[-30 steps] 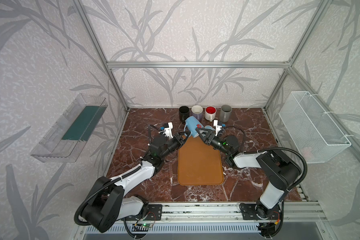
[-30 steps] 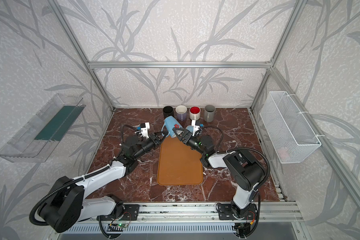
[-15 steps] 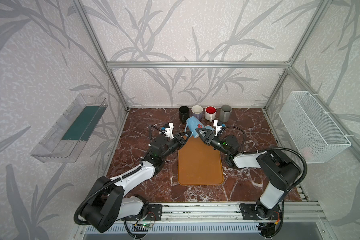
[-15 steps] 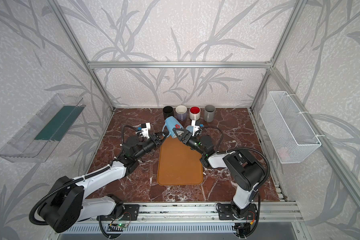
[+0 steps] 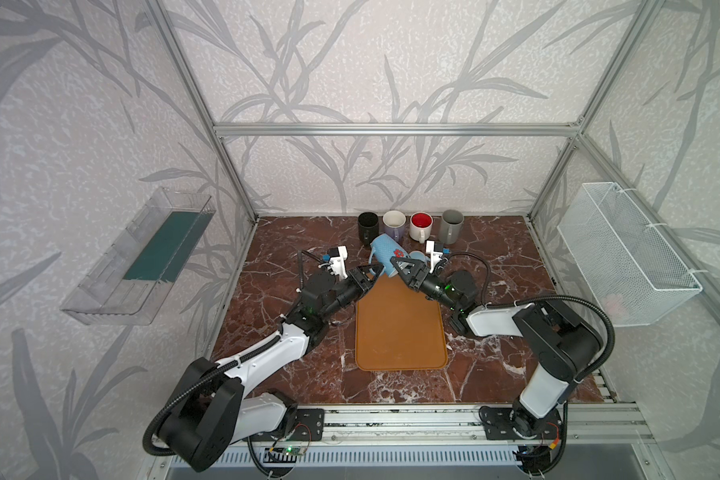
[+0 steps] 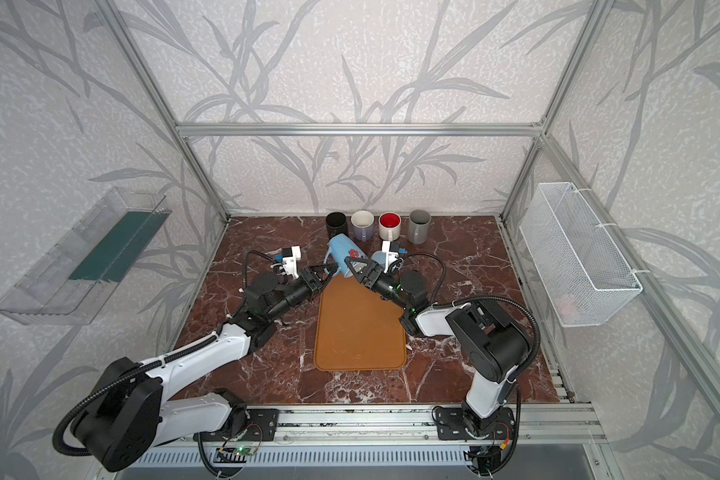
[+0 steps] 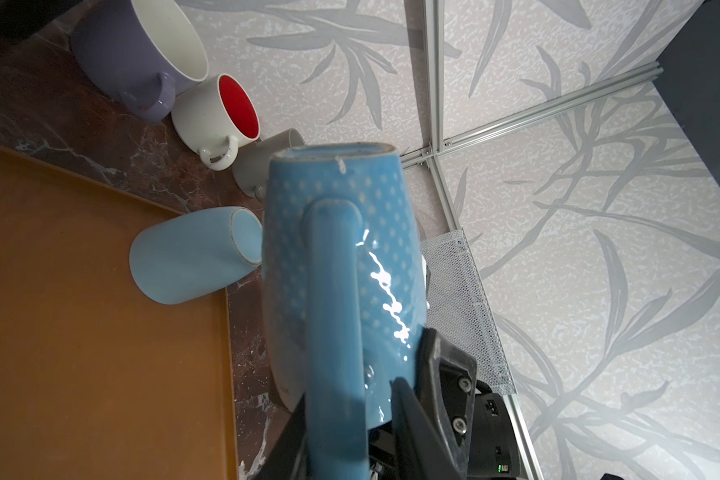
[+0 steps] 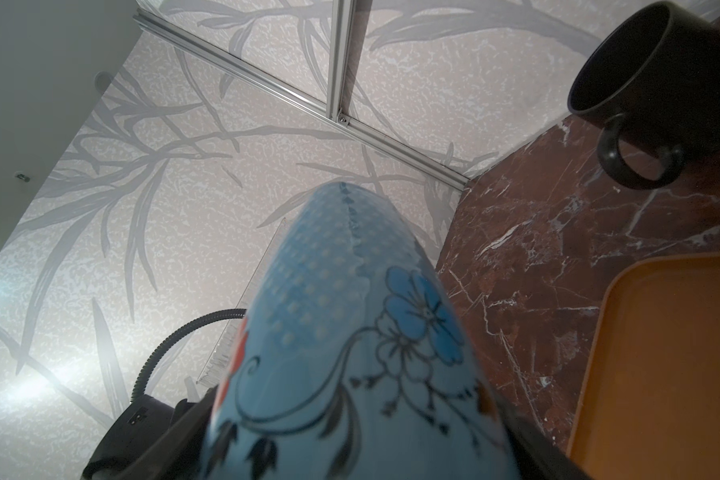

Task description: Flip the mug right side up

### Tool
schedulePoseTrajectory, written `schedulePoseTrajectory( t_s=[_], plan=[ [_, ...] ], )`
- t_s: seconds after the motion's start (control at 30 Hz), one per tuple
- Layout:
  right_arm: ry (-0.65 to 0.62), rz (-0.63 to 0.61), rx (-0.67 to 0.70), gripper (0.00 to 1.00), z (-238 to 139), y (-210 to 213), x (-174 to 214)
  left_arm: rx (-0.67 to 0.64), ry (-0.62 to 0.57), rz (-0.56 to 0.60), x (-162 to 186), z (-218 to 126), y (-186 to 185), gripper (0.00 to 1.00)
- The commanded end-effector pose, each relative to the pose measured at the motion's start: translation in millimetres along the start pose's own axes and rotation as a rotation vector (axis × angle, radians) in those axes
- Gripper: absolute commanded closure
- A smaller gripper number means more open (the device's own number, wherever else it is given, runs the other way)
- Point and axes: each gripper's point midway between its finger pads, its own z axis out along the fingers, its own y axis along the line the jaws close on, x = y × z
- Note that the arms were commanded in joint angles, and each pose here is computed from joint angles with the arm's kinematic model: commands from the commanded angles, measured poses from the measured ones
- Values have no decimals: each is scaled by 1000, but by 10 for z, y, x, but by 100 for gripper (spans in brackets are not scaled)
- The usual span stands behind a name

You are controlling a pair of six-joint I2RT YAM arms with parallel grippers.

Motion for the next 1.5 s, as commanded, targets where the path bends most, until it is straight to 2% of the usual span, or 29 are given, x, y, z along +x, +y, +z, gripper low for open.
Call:
schedulePoseTrajectory(
  t_s=[0.0, 0.2, 0.53, 0.93, 1.47],
  plan=[
    [-30, -30, -70, 33, 11, 208, -78, 63, -18, 38, -54, -40, -242, 66],
    [-24, -1, -63, 36, 16, 142, -60, 48, -4, 40, -34, -14, -205, 65],
    [-7, 28, -28, 39, -55, 6, 27, -50, 43, 58, 89, -32, 66, 64],
    [72, 42, 71, 41, -307, -290, 322, -170, 141, 67, 390, -130, 488, 65],
    [107, 93, 194, 43, -504, -777, 605, -334, 255, 127, 697, -286, 926, 64]
  ],
)
